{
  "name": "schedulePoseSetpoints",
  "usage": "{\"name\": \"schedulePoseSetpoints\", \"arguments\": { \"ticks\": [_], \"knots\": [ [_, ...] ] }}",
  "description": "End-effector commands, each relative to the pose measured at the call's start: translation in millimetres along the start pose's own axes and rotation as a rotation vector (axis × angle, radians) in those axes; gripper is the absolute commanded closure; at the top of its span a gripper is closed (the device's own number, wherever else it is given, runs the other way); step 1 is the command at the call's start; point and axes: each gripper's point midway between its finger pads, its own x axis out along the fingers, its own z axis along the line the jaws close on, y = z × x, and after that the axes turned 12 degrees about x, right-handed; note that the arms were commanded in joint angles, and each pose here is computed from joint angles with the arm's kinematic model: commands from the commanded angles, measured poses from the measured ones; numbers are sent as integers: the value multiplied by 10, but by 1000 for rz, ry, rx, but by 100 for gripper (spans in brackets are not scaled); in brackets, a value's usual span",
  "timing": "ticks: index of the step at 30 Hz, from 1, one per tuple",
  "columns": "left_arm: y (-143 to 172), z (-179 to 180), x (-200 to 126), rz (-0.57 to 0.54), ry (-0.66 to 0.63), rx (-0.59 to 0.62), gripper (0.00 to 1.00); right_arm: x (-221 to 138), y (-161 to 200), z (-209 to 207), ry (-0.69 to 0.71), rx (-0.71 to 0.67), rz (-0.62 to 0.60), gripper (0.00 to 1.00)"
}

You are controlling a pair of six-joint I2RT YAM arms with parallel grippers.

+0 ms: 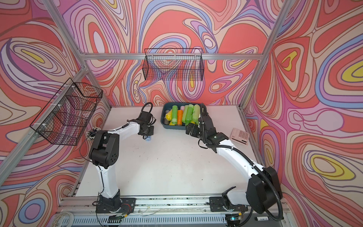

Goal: Put the roll of trash bags into the storage box
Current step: Pick up the roll of trash bags from the center of the board.

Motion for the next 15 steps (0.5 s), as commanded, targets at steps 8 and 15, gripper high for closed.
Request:
{"name": "schedulePoseSetpoints", "arguments": {
  "ticks": [8,15],
  "knots": [
    [-117,-12,-409,-92,45,-33,79,-50,-33,82,-34,18,5,3],
    [-269,-89,-717,-176,101,-59,80,-30,-3,116,-52,21,22,3]
  ]
}}
